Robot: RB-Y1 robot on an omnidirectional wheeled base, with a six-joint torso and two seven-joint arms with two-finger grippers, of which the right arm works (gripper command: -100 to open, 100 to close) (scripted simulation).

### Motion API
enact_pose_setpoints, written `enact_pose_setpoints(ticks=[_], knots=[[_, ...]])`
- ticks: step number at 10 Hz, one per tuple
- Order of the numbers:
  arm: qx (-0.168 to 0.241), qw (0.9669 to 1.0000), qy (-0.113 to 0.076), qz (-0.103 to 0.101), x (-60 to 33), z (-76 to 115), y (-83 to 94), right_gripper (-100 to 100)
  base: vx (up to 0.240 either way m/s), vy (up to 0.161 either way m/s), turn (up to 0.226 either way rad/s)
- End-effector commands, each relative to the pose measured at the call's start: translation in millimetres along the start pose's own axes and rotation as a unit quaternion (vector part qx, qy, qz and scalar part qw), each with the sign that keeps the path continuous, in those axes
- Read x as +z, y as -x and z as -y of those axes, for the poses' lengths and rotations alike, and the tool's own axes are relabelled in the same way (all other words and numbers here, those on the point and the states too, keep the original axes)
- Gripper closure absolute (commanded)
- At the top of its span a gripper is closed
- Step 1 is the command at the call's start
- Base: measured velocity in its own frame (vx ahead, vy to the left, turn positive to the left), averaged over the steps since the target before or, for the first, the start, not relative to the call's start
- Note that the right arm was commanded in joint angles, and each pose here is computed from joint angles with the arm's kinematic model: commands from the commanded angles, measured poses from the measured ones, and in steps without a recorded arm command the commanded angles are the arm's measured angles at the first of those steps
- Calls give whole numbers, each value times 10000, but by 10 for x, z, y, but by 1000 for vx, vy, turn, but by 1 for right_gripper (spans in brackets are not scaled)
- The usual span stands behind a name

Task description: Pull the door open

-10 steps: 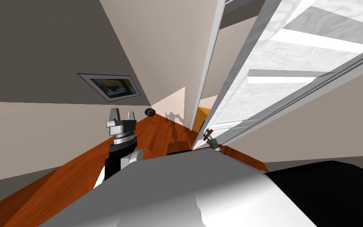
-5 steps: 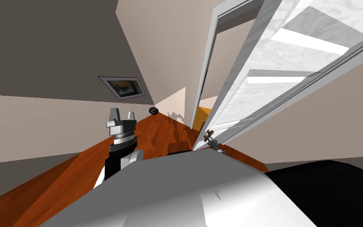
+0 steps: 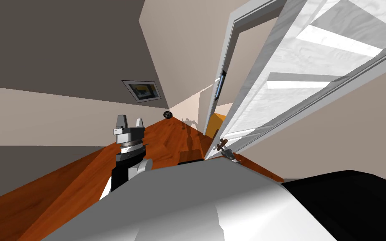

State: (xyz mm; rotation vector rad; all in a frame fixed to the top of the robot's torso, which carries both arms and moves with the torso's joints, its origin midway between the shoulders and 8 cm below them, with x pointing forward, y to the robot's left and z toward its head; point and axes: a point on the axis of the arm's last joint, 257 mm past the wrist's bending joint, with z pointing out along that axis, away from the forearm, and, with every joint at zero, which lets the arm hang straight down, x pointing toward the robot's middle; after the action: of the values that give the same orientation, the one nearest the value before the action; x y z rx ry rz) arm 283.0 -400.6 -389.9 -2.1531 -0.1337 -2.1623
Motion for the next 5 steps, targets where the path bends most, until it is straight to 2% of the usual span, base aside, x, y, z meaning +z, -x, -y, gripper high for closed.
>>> enact_pose_setpoints(ticks=[1, 4, 5], knots=[[4, 10000, -27, 25, -44, -4, 17, 100, -213, -60, 162], [3, 10000, -66, 22, -81, -10, 15, 100, -201, -69, 137], [3, 10000, -59, 3, -56, -10, 7, 100, -98, -39, 41]])
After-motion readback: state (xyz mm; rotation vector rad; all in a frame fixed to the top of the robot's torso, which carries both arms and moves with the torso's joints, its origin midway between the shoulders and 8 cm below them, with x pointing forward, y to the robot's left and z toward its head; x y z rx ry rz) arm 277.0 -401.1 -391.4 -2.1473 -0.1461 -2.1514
